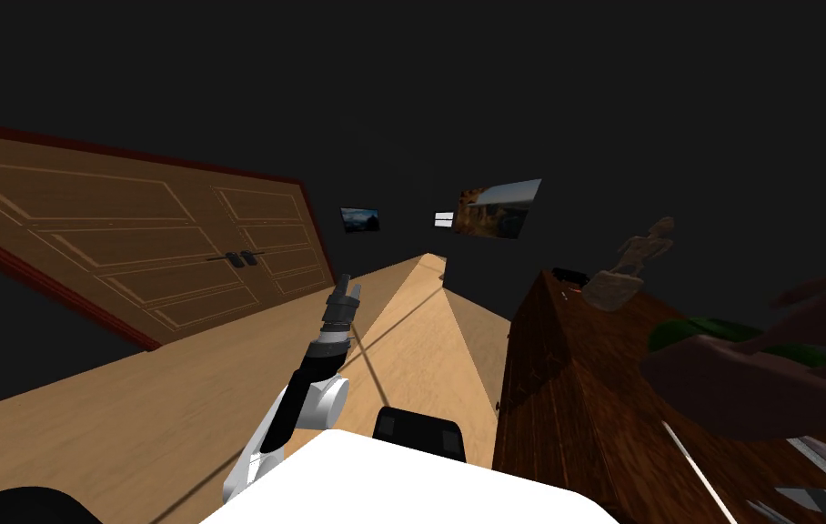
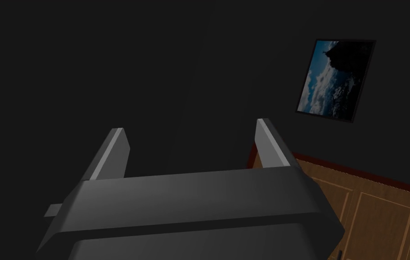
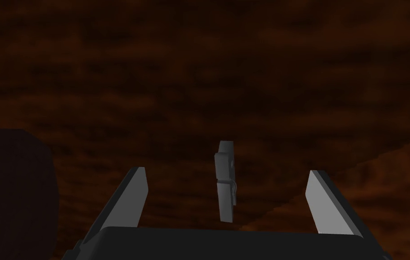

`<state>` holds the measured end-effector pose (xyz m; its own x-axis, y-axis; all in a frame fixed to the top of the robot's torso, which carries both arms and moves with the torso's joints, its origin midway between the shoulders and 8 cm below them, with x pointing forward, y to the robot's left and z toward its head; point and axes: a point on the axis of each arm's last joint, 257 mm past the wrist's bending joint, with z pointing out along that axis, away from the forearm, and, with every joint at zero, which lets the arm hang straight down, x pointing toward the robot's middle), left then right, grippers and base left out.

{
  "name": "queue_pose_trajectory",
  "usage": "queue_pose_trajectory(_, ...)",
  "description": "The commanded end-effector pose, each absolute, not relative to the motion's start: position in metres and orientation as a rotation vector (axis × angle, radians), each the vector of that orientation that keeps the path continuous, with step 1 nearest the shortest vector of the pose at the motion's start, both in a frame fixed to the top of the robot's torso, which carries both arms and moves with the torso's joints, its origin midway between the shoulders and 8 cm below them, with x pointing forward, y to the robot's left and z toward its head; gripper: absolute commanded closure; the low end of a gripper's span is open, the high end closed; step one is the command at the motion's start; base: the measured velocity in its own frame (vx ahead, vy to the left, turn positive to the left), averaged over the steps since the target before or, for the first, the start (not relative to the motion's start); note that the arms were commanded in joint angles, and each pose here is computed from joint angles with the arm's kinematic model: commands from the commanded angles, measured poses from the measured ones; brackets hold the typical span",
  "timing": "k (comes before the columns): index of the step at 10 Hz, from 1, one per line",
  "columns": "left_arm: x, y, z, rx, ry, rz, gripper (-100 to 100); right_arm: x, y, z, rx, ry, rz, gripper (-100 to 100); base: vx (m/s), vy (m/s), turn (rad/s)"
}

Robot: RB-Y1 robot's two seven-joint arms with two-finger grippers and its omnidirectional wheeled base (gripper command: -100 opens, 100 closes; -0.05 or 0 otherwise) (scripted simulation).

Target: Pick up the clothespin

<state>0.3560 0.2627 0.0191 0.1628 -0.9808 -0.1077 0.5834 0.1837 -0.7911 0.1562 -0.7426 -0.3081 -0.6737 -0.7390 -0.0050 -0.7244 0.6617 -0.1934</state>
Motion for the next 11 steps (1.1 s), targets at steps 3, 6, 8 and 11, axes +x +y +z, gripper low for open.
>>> queue_pose_trajectory(3, 0.356, 0.263, 0.019, -0.684, 0.721, -1.249, 0, 0.164, -0.731, -0.313, -1.278, 2.762, -0.264, -100, 0.063, -0.02, -0.097)
queue_pose_trajectory(6, 0.356, 0.263, 0.019, -0.684, 0.721, -1.249, 0, 0.169, -0.722, -0.315, -1.313, 2.742, -0.26, -100, 0.046, -0.018, -0.061)
queue_pose_trajectory(8, 0.356, 0.263, 0.019, -0.684, 0.721, -1.249, 0, 0.172, -0.714, -0.317, -1.338, 2.728, -0.262, -100, 0.047, -0.022, -0.114)
queue_pose_trajectory(11, 0.356, 0.263, 0.019, -0.684, 0.721, -1.249, 0, 0.177, -0.704, -0.319, -1.37, 2.705, -0.259, -100, 0.04, -0.01, -0.074)
